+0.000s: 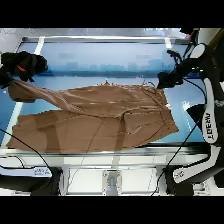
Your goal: Fold the clothes and pants, and hang the long-sleeved shirts on hangers.
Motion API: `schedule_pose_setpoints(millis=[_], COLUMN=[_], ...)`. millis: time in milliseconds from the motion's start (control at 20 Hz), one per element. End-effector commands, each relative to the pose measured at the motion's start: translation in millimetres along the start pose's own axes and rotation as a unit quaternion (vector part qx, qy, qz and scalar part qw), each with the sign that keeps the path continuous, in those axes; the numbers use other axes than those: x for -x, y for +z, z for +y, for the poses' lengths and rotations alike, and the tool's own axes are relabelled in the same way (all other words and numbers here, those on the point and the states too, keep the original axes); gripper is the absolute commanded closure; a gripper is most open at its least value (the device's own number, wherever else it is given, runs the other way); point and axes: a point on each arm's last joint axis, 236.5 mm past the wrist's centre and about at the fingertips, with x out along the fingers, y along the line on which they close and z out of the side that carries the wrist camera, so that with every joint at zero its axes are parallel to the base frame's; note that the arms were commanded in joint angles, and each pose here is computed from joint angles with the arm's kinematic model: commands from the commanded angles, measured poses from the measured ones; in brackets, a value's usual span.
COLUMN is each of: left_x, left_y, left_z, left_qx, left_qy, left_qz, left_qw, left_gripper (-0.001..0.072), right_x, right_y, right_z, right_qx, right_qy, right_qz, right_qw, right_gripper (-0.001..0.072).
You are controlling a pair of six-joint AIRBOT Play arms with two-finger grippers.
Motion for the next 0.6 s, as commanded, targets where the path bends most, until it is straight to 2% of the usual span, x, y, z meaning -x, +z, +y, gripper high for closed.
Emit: schedule_pose_setpoints(millis=[0,100,250,400,500,550], left_x=[14,7,13,35,46,50], left_y=[-17,-62,-123,-144,-141,-138], left_z=[-23,-19,6,47,60,60], left_qx=[-0.173,-0.173,-0.168,-0.106,-0.061,-0.057], left_qy=[-0.021,-0.028,0.003,0.077,0.101,0.104], left_qz=[0.016,0.06,0.125,0.146,0.137,0.132], left_qw=[0.985,0.983,0.978,0.981,0.983,0.984], left_gripper=[0.0698,0.0699,0.0699,0.0699,0.0691,0.0514], right_x=[15,3,-18,-22,-17,-16], right_y=[-18,-45,-88,-110,-109,-106], right_z=[-20,-33,-54,-67,-70,-70], right_qx=[-0.005,-0.019,-0.061,-0.088,-0.092,-0.093], right_qy=[-0.031,-0.04,-0.044,-0.049,-0.05,-0.05], right_qz=[-0.002,0.016,0.021,0.009,-0.001,-0.01], right_qw=[0.999,0.999,0.997,0.995,0.994,0.994], right_gripper=[0.0592,0.0592,0.0591,0.0582,0.0581,0.0581])
